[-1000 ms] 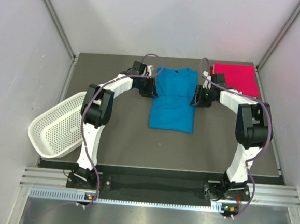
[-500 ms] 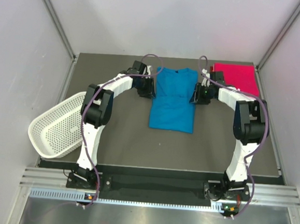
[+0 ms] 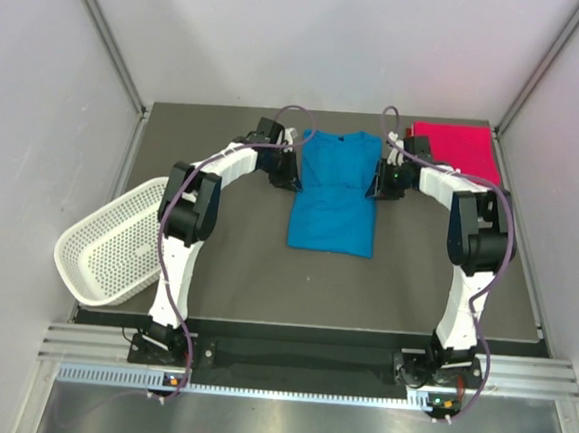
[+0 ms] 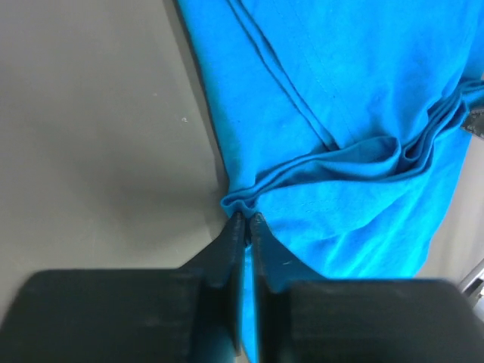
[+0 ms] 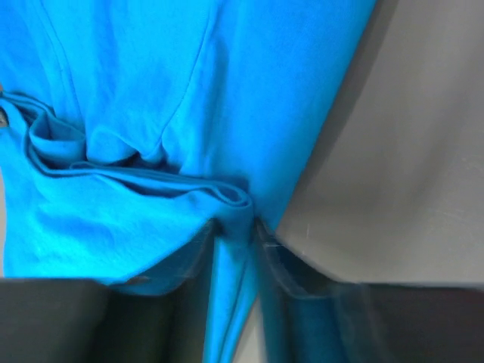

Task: Fold and stack the t-shirts
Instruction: Fold the tshirt

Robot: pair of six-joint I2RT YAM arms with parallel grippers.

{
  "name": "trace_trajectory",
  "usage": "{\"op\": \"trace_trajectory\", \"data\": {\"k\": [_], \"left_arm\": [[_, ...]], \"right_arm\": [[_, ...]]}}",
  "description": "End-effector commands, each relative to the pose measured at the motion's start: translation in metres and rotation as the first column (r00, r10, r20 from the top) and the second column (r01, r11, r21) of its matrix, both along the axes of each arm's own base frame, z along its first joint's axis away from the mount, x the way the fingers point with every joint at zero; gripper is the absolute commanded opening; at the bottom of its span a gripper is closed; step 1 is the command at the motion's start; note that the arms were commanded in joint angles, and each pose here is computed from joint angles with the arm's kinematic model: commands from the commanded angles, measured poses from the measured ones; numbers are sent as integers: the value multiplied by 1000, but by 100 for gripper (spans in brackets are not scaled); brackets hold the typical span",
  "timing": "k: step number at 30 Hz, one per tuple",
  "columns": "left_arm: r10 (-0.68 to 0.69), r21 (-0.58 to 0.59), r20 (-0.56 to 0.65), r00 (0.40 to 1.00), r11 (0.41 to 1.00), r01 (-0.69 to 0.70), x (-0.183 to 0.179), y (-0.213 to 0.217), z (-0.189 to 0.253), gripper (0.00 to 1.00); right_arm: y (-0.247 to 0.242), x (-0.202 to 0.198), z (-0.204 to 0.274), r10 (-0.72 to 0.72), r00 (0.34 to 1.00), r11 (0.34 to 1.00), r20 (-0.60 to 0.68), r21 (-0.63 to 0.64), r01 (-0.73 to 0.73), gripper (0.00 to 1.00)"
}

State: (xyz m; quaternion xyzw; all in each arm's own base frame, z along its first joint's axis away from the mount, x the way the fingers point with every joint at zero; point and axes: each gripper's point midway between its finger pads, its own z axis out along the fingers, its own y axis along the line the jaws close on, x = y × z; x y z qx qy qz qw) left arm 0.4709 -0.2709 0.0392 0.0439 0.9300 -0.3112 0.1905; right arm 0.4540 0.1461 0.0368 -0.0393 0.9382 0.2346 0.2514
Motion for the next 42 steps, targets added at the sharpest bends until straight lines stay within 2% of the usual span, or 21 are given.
{"op": "trace_trajectory", "data": {"k": [1,2,3,4,12,15,16,19,24,28,42], "left_arm": [[-26,-63,61,998,998,30,11,-12,24,5],[-24,-61,64,998,998,28,11,-11,26,0],[-24,-62,72,997,998,28,12,-12,30,0],[-25,-64,75,997,998,30,12,-12,32,0],[-53,-106,145,988,992,69,12,-23,60,0],[-49,-116,149,988,991,66,13,-25,62,0],[-47,-119,148,988,991,65,13,-25,62,0],[-43,-122,146,988,991,61,14,-26,62,0],[-42,-116,139,989,992,59,14,-25,57,0],[-44,-115,138,990,991,60,14,-25,56,0],[-41,-123,132,990,991,57,15,-27,53,0]], "right_arm": [[5,17,18,16,998,999,61,34,-18,21],[5,17,18,16,998,999,59,39,-18,16],[5,17,19,15,998,999,62,40,-17,11],[6,16,23,15,998,999,68,42,-18,1],[3,3,52,-18,992,998,128,63,10,0],[2,1,56,-23,991,998,131,64,15,16],[1,2,54,-29,991,998,129,55,22,26],[-1,1,50,-34,993,999,113,44,29,38],[-3,0,50,-44,993,998,109,42,40,41],[-2,1,47,-45,994,998,104,46,40,38],[3,9,37,-31,996,998,83,51,27,40]]}}
